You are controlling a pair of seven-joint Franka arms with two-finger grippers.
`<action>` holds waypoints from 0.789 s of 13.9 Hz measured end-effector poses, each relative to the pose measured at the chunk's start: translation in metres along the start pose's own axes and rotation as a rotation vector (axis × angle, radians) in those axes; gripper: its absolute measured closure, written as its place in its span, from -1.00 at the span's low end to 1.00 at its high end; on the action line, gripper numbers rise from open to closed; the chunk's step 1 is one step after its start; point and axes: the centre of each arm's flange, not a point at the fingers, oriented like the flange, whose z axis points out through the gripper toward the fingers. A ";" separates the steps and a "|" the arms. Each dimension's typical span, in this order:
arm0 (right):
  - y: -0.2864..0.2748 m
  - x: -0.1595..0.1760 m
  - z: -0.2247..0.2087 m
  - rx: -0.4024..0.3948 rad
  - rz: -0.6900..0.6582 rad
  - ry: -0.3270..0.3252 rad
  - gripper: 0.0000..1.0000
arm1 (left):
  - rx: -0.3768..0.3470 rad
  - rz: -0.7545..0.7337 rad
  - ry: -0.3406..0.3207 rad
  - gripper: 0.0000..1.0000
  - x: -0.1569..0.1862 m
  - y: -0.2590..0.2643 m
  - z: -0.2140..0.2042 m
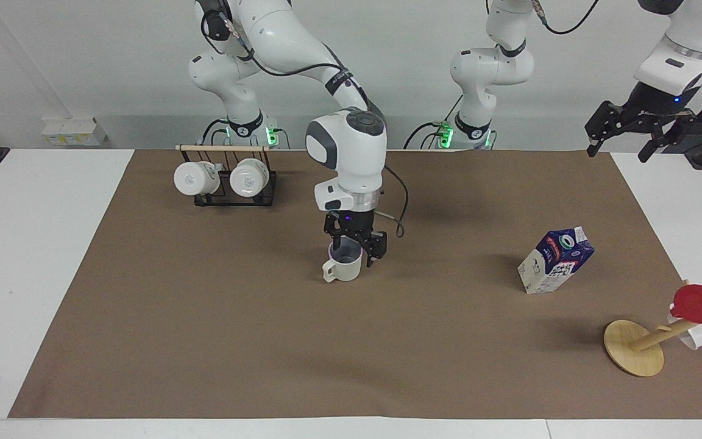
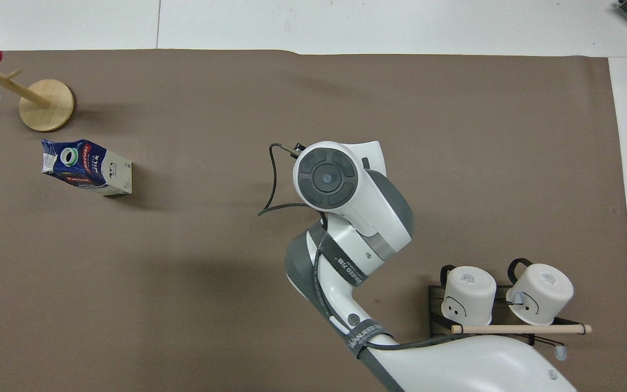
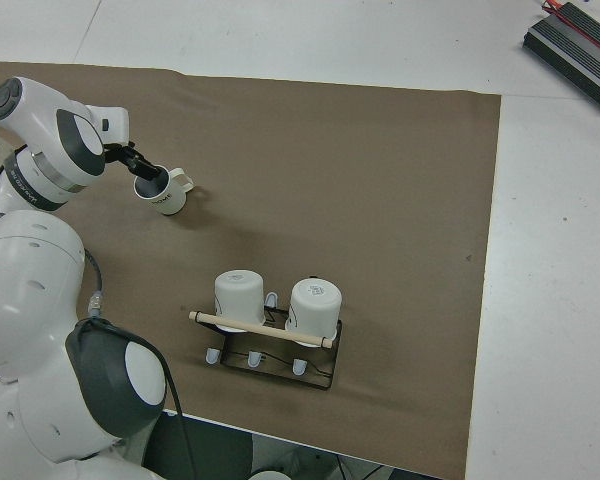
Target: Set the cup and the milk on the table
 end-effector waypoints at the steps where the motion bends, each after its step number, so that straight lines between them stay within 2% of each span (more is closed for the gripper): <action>1: 0.011 0.015 -0.015 -0.002 -0.030 -0.008 -1.00 | 0.000 0.000 0.000 -1.00 0.000 0.000 0.000; 5: 0.059 0.066 -0.071 -0.013 -0.153 -0.036 -1.00 | 0.000 -0.001 0.000 -1.00 0.000 0.000 0.000; 8: 0.104 0.107 -0.095 -0.037 -0.243 -0.053 -1.00 | 0.000 -0.001 0.000 -1.00 0.000 -0.001 0.000; 11: 0.159 0.148 -0.114 -0.034 -0.294 -0.106 -1.00 | 0.000 -0.001 0.000 -1.00 0.000 -0.001 0.000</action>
